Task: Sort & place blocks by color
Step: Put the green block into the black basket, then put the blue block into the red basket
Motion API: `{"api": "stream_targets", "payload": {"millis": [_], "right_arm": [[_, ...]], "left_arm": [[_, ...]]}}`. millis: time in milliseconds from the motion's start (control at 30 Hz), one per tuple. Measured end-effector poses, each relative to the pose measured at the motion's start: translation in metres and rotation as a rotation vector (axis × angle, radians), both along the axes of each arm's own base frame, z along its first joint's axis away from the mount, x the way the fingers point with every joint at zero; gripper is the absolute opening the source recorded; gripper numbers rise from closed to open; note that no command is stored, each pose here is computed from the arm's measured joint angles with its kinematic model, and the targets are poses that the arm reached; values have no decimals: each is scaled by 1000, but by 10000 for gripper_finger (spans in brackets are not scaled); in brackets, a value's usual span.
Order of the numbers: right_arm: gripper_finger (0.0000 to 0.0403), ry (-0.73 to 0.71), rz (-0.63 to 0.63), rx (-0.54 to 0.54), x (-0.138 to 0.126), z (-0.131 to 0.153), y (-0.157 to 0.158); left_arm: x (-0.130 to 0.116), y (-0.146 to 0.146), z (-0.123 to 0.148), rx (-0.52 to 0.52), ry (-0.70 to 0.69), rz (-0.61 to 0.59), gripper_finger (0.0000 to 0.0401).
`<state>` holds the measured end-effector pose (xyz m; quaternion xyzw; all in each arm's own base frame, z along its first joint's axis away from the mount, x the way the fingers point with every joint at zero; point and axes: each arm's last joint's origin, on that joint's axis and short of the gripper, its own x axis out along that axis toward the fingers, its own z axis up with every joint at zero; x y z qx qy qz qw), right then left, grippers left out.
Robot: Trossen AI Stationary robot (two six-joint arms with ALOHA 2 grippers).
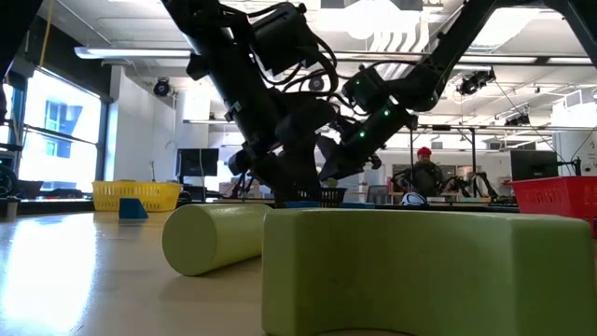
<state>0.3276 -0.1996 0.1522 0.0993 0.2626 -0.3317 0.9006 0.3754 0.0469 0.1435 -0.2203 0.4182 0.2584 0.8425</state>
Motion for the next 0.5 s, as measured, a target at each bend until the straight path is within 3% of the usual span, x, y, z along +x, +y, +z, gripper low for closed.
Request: {"api": "stream_targets", "payload": {"millis": [167,500], "right_arm": [[120,16,6,-3,1,-4,0],[205,-16,8,-29,1,3,-1]], "left_arm": [[0,-2,0,17,7,-24,204],[-1,-2,-1,24,22,-33,204]]}}
